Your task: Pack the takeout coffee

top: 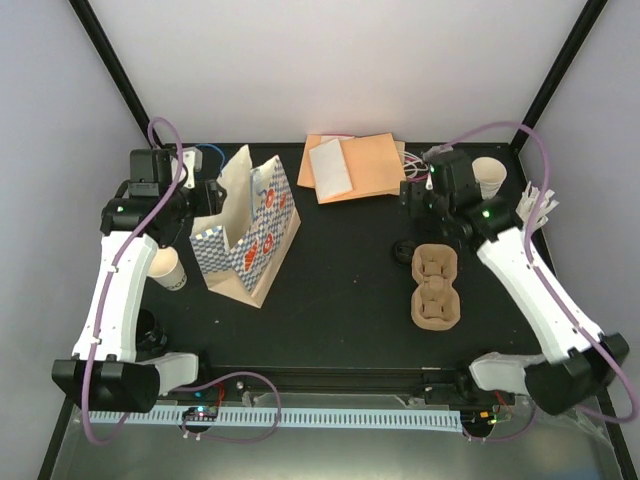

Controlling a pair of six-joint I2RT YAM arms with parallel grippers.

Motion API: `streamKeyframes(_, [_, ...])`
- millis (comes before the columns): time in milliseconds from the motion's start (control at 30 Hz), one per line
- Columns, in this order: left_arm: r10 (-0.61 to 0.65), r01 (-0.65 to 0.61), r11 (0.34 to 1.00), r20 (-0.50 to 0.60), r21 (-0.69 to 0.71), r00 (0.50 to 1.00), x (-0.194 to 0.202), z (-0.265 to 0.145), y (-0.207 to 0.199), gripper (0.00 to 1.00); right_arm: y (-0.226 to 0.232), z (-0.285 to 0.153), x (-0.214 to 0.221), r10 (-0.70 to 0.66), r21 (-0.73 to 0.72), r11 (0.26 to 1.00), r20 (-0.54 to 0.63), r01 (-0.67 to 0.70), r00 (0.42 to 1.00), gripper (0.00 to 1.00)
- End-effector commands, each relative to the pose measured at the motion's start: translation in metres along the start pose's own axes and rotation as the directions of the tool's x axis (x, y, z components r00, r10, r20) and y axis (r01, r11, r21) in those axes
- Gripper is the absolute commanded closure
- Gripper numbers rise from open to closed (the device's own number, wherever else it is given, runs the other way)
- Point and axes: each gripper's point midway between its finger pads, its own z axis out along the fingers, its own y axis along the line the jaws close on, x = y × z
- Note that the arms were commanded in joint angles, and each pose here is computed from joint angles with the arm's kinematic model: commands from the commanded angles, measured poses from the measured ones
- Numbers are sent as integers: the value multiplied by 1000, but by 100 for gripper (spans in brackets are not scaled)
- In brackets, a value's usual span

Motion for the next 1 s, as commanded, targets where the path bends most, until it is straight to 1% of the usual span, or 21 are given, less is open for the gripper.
streamKeyframes(0, [-21, 23, 999, 89, -29, 996, -13, -23, 1, 16, -18, 17, 7, 115, 80, 991, -146, -105, 983, 12])
streamKeyframes(33, [-15, 22, 998, 115, -52, 993, -15, -30, 4, 7, -24, 19, 6, 131, 122, 986, -154, -113, 979, 12])
streamKeyframes(67, [-9, 19, 998, 148, -64, 989, -17, -38, 5, 2, -30, 22, 4, 141, 156, 981, -160, -116, 977, 12])
streamKeyframes(133, [15, 1, 998, 234, -68, 972, -23, -57, 2, 1, -40, 28, -1, 178, 194, 970, -158, -146, 971, 12])
streamKeyframes(233, [40, -21, 998, 354, -57, 934, -29, -92, -6, 1, -58, 37, -8, 259, 200, 953, -143, -229, 955, 12])
streamKeyframes(333, [60, -52, 998, 429, -30, 901, -27, -121, -17, 1, -87, 50, -8, 348, 249, 918, -135, -308, 928, 12])
streamKeyframes(433, [36, -71, 995, 440, 64, 897, -15, -129, -33, 1, -114, 63, -10, 386, 343, 881, -126, -325, 914, 16])
streamKeyframes(500, [12, -97, 980, 434, 174, 901, 1, -127, -48, 1, -127, 70, -16, 389, 402, 859, -107, -319, 915, 23])
streamKeyframes(567, [6, -152, 945, 451, 290, 893, 13, -131, -68, 1, -140, 76, -22, 383, 469, 829, -82, -304, 920, 30])
streamKeyframes(667, [-16, -202, 881, 453, 427, 891, 27, -138, -91, 1, -156, 86, -27, 364, 537, 801, -82, -267, 928, 35])
streamKeyframes(700, [-24, -206, 860, 441, 466, 897, 31, -138, -97, 1, -161, 90, -29, 364, 545, 797, -91, -260, 927, 38])
streamKeyframes(733, [-23, -214, 837, 424, 503, 905, 35, -137, -103, 1, -165, 95, -29, 369, 549, 796, -104, -256, 923, 39])
streamKeyframes(800, [-9, -229, 807, 399, 545, 917, 42, -134, -112, 1, -170, 106, -28, 376, 536, 806, -135, -252, 917, 41])
streamKeyframes(967, [61, -280, 775, 374, 566, 926, 54, -128, -123, 1, -182, 128, -21, 349, 526, 827, -203, -199, 915, 40])
